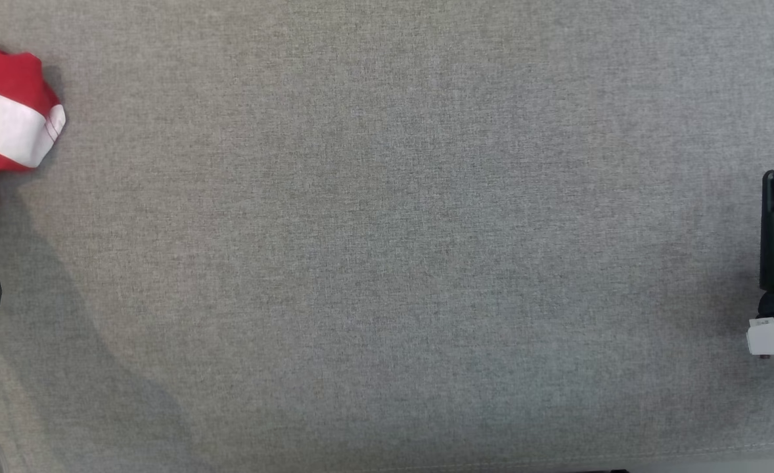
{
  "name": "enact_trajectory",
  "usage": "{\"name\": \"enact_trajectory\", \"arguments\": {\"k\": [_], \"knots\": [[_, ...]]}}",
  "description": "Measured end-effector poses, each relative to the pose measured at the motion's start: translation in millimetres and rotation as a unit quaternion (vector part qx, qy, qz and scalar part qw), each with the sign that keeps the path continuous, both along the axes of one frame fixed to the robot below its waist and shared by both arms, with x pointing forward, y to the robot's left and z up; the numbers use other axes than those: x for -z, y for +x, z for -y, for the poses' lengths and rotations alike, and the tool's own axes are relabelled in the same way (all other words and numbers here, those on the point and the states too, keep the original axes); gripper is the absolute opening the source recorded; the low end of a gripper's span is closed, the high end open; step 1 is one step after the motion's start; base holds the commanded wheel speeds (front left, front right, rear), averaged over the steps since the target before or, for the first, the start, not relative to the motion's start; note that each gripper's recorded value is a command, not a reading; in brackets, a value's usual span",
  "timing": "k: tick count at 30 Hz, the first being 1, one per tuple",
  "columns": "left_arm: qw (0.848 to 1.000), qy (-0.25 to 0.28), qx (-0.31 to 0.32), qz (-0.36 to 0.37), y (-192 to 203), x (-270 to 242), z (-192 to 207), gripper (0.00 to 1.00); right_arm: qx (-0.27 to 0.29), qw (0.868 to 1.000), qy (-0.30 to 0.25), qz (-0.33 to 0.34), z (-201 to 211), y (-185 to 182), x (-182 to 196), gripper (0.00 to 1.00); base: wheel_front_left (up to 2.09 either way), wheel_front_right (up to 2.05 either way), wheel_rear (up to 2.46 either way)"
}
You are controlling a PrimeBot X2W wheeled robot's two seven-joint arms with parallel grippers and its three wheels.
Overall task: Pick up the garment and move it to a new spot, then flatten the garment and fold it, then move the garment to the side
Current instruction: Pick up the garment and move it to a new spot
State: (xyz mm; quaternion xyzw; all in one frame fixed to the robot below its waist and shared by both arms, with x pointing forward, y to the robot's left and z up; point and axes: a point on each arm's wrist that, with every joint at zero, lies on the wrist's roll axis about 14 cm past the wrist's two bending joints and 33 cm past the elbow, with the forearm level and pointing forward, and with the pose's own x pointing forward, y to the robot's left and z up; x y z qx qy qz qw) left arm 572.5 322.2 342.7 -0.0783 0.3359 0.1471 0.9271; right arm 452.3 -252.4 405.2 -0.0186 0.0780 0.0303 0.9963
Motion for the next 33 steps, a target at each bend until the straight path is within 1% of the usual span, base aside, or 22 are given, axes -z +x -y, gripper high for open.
{"name": "enact_trajectory", "arguments": {"k": [4,8,11,14,18,22,24,28,30,32,33], "knots": [[0.999,0.015,0.008,0.032,4.2,-18.1,1.0,0.00,-0.001,1.000,0.008,0.006,-4.7,-1.7,-5.1,1.00,0.00,0.00,0.00],[0.995,0.037,0.022,0.093,17.4,-56.0,2.4,0.00,-0.004,1.000,0.017,0.016,-11.0,-2.4,-13.8,1.00,0.00,0.00,0.00],[0.987,0.054,0.037,0.146,28.0,-92.0,6.5,0.00,-0.005,0.999,0.024,0.023,-15.8,-4.4,-19.8,1.00,0.00,0.00,0.00],[0.975,0.070,0.056,0.203,38.7,-133.4,15.3,0.00,-0.004,0.999,0.032,0.030,-19.5,-6.9,-26.6,1.00,0.00,0.00,0.00],[0.953,0.085,0.092,0.275,47.5,-186.7,36.0,0.00,-0.002,0.998,0.045,0.043,-25.2,-10.6,-37.3,1.00,0.00,0.00,0.00],[0.924,0.092,0.138,0.346,57.0,-248.1,69.9,0.00,0.006,0.997,0.057,0.054,-27.6,-17.0,-47.7,1.00,0.00,0.00,0.00],[0.906,0.090,0.169,0.378,60.8,-274.7,99.1,0.00,0.014,0.996,0.061,0.058,-25.4,-22.1,-51.8,1.00,0.00,0.00,0.00],[0.875,0.071,0.233,0.418,62.5,-307.5,163.2,0.00,0.037,0.995,0.066,0.063,-17.0,-34.6,-57.7,1.00,0.00,0.00,0.00],[0.856,0.055,0.270,0.438,59.1,-323.2,202.3,0.00,0.053,0.994,0.067,0.067,-9.6,-42.6,-61.6,1.00,0.00,0.00,0.00],[0.841,0.038,0.300,0.448,54.1,-331.9,235.3,0.00,0.066,0.993,0.068,0.070,-3.1,-50.2,-65.1,1.00,0.00,0.00,0.00],[0.831,0.029,0.316,0.457,50.3,-338.1,252.9,0.00,0.075,0.992,0.069,0.073,0.9,-54.6,-67.4,1.00,0.00,0.00,0.00]]}}
